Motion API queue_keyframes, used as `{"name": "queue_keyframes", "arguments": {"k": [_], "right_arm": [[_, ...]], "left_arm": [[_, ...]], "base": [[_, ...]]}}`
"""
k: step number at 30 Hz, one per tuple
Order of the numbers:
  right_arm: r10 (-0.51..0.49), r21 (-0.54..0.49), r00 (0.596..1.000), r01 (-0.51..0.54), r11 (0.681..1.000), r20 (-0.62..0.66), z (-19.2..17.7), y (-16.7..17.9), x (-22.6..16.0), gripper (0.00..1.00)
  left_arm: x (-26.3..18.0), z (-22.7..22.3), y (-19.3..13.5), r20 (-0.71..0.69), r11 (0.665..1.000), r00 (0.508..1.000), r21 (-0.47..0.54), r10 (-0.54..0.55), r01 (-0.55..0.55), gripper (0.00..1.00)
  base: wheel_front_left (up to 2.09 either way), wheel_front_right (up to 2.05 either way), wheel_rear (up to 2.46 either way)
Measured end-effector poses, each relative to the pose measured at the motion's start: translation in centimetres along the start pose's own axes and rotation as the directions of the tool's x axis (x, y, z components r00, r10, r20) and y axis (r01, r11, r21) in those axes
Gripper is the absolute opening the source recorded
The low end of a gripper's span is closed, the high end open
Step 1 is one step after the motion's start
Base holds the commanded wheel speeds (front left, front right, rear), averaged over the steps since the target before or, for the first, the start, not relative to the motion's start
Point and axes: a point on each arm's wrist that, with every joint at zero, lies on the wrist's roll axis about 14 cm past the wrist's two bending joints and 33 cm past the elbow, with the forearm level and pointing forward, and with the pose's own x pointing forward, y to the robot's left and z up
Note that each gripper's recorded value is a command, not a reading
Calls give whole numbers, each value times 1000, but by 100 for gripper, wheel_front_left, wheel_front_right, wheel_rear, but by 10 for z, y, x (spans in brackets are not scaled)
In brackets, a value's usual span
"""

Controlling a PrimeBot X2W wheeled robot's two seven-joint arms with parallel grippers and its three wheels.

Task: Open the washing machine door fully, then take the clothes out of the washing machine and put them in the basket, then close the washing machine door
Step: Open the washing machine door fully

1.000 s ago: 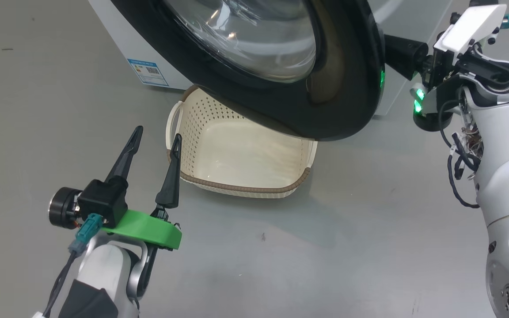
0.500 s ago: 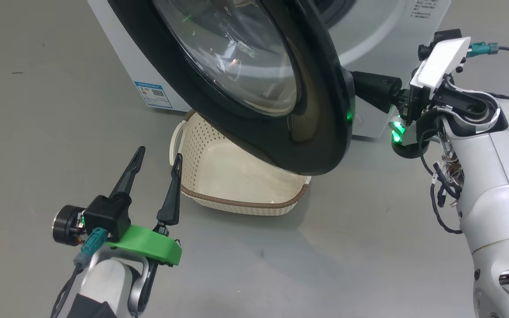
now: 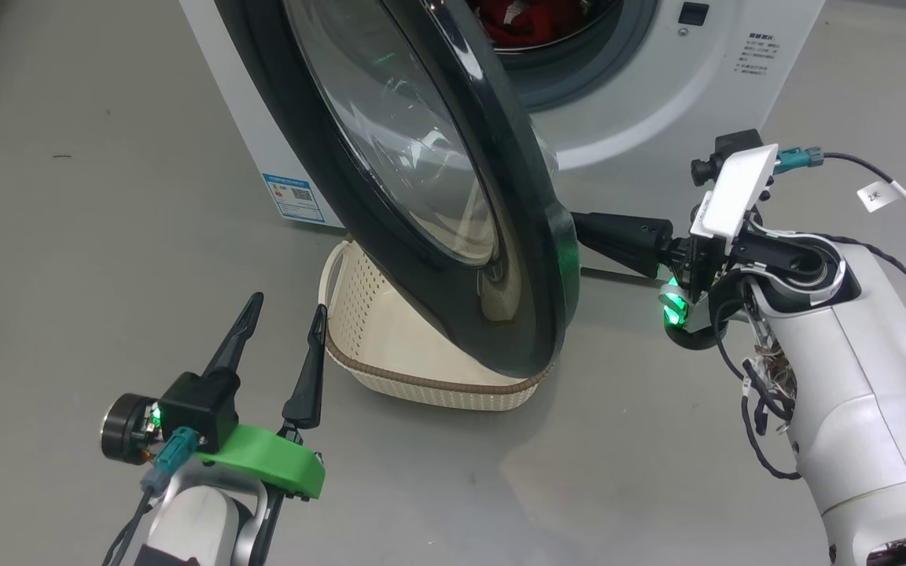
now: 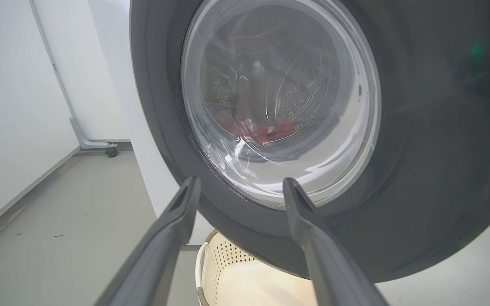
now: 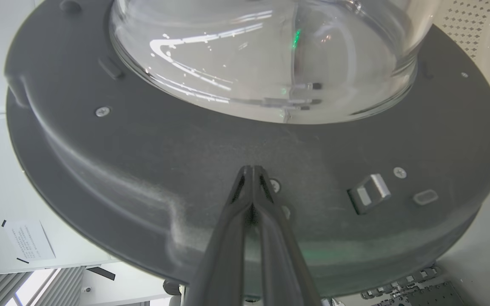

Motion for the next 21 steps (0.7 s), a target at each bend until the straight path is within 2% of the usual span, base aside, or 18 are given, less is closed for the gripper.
{"name": "queue_keyframes", "arguments": {"k": [13, 21], "right_arm": [[102, 81, 985, -91, 993, -140, -59, 10, 22, 0], [125, 103, 978, -109, 989, -166, -78, 13, 34, 0]], "left_arm": [[-19, 4, 12, 6, 999, 999, 5, 43, -43, 100], [-25, 6, 17, 11, 998, 998, 9, 59, -59, 100]], "base": [[0, 0, 0], [0, 0, 0]]}}
